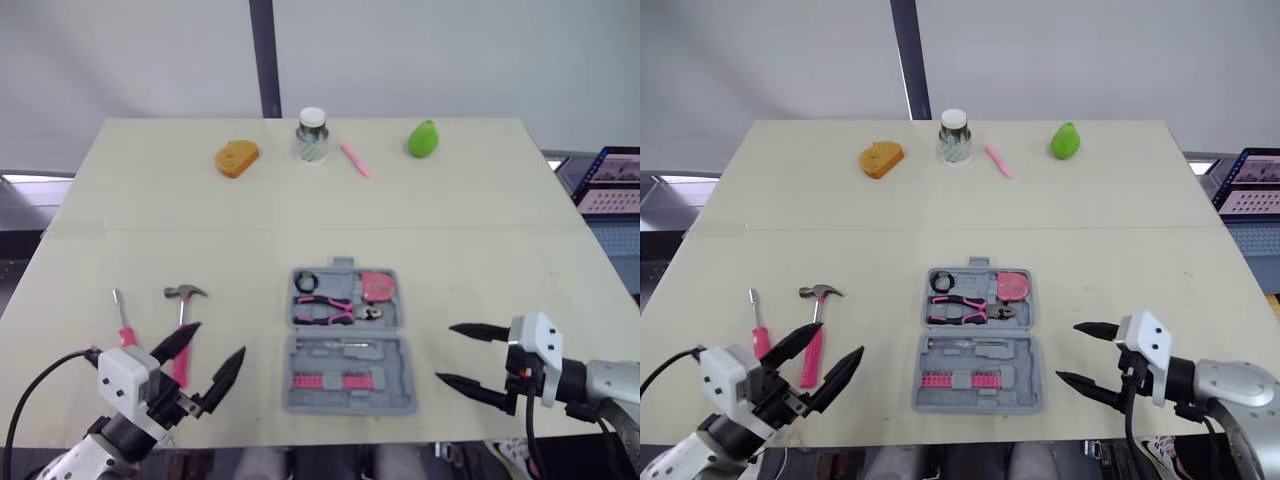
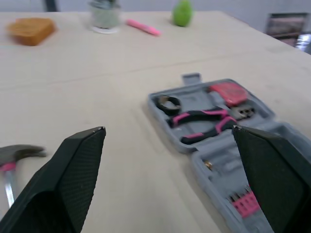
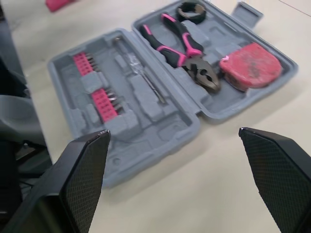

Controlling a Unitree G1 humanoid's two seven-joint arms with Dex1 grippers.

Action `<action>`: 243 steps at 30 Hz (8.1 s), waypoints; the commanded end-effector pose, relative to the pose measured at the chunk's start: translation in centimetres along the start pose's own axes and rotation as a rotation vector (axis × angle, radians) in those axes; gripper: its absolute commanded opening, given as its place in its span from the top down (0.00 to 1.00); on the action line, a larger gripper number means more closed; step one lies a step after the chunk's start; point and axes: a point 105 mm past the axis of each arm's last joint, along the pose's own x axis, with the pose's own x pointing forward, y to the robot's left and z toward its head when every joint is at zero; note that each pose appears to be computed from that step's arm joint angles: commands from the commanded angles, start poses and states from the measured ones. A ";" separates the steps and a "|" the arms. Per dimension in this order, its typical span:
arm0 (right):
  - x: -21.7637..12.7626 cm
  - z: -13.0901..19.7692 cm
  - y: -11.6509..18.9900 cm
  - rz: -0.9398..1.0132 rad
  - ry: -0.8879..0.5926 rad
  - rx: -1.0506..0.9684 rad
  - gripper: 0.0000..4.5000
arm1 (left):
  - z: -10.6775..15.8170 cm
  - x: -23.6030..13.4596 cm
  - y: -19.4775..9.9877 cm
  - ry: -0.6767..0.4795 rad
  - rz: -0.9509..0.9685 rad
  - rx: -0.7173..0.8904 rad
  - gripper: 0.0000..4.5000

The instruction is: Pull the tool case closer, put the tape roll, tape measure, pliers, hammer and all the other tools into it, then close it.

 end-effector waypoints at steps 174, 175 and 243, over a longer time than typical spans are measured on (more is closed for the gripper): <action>-3.0 0.0 1.3 0.071 0.013 -0.208 0.00 | 1.3 13.6 -16.5 0.416 -1.223 0.716 0.99; -3.0 -0.1 1.3 0.074 0.015 -0.209 0.00 | 1.2 13.6 -16.8 0.417 -1.231 0.723 0.99; -4.8 -0.5 0.0 -0.022 0.107 -0.221 0.00 | -4.8 14.1 -24.0 0.549 -1.221 0.840 0.99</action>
